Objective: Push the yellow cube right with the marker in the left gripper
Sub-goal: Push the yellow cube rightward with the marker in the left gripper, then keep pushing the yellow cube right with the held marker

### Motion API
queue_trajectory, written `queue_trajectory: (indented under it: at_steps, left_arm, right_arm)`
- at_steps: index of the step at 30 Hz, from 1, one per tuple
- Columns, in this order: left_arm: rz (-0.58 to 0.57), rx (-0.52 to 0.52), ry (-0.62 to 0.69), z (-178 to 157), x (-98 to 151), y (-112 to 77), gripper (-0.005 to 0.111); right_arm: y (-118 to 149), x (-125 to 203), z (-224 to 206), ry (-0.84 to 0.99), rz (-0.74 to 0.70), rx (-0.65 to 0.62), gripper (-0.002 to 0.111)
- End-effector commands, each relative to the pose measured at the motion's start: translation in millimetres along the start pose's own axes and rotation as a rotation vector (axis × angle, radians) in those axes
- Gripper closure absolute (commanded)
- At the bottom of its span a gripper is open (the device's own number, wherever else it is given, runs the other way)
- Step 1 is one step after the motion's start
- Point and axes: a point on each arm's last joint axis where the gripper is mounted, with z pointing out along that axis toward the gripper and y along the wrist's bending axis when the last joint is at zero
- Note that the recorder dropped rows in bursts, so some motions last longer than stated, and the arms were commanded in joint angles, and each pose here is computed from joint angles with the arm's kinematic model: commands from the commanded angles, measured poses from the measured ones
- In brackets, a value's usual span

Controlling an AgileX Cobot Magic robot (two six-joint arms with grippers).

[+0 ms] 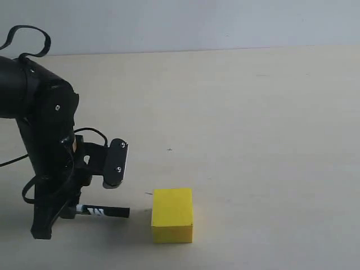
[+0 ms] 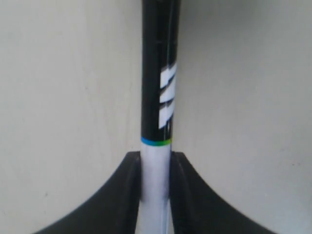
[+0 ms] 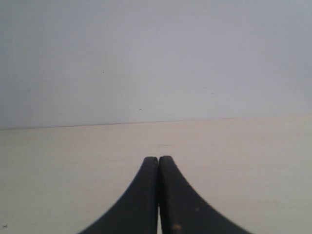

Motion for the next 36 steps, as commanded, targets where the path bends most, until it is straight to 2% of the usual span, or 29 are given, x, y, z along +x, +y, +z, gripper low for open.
queue_trajectory:
  at_steps: [1, 7, 11, 18, 23, 29, 36]
  left_arm:
    - [0.023, -0.014, -0.112, -3, -18, -2.8, 0.107]
    - [0.072, -0.051, -0.184, -14, -52, -4.7, 0.107]
    - [0.083, -0.042, -0.176, -15, -59, -1.0, 0.107]
    - [0.093, -0.026, -0.05, -12, -31, 12.5, 0.107]
    - [0.064, -0.029, -0.049, -11, -22, 18.9, 0.107]
    - [0.117, -0.024, -0.065, -12, -41, 4.8, 0.107]
    - [0.224, -0.044, -0.099, -17, -77, -18.4, 0.107]
  right_arm:
    - [0, 1, 0, -0.005, -0.005, -0.001, 0.108]
    - [0, 1, 0, -0.005, -0.003, -0.001, 0.108]
    - [0, 1, 0, -0.005, -0.006, -0.001, 0.108]
    - [0, 1, 0, -0.005, -0.003, -0.001, 0.108]
    - [0, 1, 0, -0.005, -0.003, -0.001, 0.108]
    - [0, 1, 0, -0.005, -0.006, -0.001, 0.108]
    - [0, 1, 0, -0.005, -0.006, -0.001, 0.108]
